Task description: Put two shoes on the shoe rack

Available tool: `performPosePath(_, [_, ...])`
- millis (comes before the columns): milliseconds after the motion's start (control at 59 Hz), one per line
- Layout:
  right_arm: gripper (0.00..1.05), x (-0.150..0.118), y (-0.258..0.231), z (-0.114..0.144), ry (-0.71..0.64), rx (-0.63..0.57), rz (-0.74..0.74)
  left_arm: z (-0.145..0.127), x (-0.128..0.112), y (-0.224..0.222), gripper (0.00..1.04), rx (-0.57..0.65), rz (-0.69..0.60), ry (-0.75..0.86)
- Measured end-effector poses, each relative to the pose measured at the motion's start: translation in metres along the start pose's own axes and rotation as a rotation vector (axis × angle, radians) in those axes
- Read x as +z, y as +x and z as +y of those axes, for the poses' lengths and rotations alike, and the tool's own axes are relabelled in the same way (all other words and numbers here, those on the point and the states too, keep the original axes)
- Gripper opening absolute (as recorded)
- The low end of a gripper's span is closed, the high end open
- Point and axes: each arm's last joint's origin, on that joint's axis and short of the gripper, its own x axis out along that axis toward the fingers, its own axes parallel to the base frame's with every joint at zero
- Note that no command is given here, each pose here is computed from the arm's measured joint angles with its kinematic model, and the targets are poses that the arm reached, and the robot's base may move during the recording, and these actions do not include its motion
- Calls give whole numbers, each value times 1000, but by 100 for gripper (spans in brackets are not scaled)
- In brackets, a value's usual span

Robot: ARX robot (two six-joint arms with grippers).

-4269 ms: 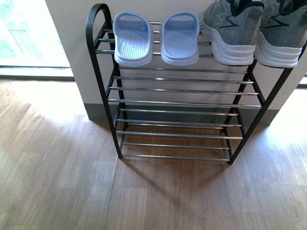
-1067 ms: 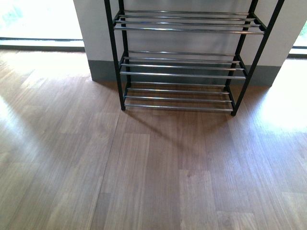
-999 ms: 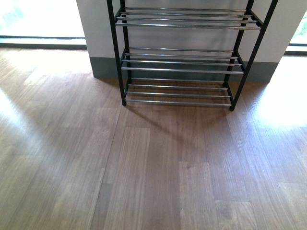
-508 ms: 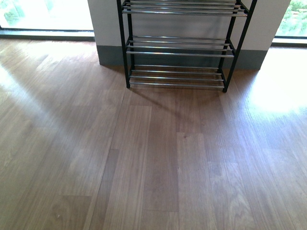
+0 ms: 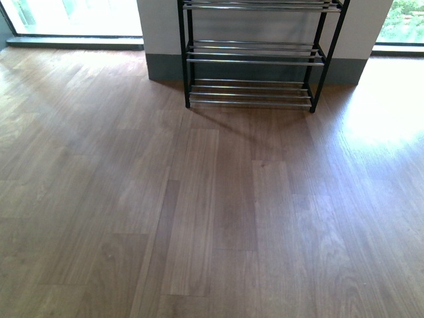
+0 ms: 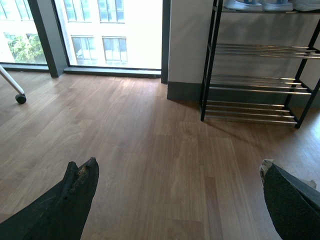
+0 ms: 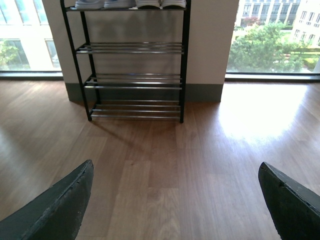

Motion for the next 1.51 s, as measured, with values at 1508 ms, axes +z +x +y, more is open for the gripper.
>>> performPosePath(1508, [96,0,0,0,0,3,-1,0,0,0,95,0,0,0])
